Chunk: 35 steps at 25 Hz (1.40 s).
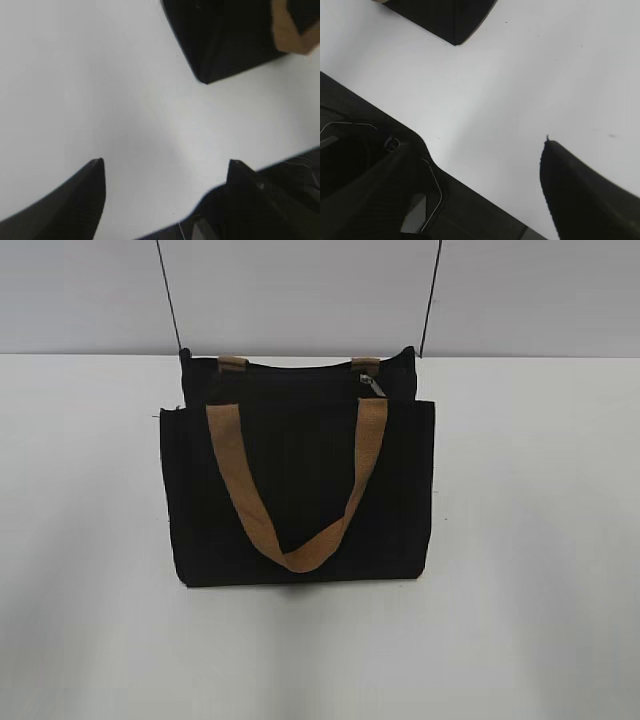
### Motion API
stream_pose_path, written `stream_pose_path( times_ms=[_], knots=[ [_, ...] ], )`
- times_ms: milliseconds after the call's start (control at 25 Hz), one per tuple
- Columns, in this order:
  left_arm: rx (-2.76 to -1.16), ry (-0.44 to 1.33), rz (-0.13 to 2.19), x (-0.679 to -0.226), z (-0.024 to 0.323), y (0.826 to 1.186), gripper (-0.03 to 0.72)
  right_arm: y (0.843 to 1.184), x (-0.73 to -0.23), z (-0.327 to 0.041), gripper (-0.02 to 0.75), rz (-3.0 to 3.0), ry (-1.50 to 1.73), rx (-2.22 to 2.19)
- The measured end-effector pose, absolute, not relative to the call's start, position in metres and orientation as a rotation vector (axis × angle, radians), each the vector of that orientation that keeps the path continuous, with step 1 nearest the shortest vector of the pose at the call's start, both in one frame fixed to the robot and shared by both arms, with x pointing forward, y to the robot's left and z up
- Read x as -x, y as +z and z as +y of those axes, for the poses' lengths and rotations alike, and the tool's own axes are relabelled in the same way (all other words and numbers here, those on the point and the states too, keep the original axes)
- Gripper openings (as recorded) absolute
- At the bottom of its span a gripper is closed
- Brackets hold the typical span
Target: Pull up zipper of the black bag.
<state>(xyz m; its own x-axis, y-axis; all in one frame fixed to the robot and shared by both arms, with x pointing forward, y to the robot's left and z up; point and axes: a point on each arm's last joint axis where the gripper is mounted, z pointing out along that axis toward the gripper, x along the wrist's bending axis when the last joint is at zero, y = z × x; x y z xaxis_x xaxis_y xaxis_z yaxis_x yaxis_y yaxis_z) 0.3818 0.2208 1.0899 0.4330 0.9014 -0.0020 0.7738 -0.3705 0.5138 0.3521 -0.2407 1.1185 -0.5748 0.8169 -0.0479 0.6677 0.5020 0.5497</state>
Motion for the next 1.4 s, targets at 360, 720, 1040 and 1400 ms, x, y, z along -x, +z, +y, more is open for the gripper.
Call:
stream_pose_path(
  times_ms=[360,720,1040,1400],
  knots=[
    [-2.081,0.390,1.210,-0.280,0.270,1.115,0.552,1.096,-0.287,-0.265,0.588,2.399,0.858,-1.215],
    [-2.002,0.440,1.134,-0.241,0.293,1.076,0.552,1.063,-0.257,-0.278,0.588,2.359,0.909,-1.188],
    [-2.019,0.453,1.076,-0.240,0.291,1.065,0.552,1.043,-0.263,-0.276,0.588,2.347,0.918,-1.197],
    [-1.973,0.505,0.998,-0.249,0.286,1.063,0.552,1.037,-0.266,-0.274,0.588,2.334,0.930,-1.198]
  ],
)
